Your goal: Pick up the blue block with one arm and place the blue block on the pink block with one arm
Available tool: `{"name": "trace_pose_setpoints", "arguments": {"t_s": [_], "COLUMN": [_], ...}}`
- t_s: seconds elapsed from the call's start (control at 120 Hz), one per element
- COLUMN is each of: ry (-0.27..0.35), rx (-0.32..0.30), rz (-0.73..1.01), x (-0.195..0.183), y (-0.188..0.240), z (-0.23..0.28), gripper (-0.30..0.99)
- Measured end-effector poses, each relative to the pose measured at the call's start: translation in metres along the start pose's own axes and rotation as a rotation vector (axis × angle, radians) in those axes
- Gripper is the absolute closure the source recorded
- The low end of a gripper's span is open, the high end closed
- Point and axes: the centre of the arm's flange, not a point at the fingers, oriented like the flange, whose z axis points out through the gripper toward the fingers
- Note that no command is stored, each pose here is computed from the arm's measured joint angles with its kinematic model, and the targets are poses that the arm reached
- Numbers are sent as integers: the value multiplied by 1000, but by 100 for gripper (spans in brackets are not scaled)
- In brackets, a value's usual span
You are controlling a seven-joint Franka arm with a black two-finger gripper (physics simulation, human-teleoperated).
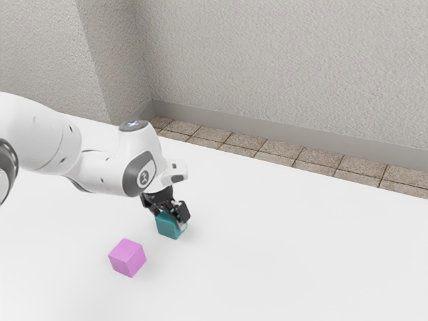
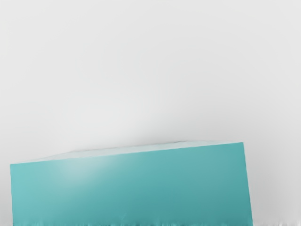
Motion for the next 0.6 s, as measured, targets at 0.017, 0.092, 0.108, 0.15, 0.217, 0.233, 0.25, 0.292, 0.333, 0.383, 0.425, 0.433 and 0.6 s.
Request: {"name": "trace_pose_setpoints", "arguments": {"t_s": [0.017, 0.092, 0.108, 0.15, 0.217, 0.233, 0.25, 0.292, 0.333, 0.383, 0.425, 0.433, 0.6], "ry": [-3, -15, -16, -16, -15, -15, -16, -18, -20, -23, -25, -25, -30], "rx": [0, 2, 2, 3, 6, 6, 6, 6, 6, 6, 6, 6, 5], "rz": [1, 1, 2, 3, 6, 7, 7, 7, 5, 3, 3, 3, 3], "x": [1, 2, 3, 6, 12, 13, 13, 14, 13, 13, 12, 12, 12], "y": [0, -2, -2, -2, -2, -2, -2, -3, -4, -5, -5, -5, -4], "z": [0, 1, 1, 1, 1, 1, 1, 1, 1, 1, 2, 2, 3], "gripper": [2, 2, 2, 2, 2, 2, 2, 2, 2, 2, 2, 2, 3]}}
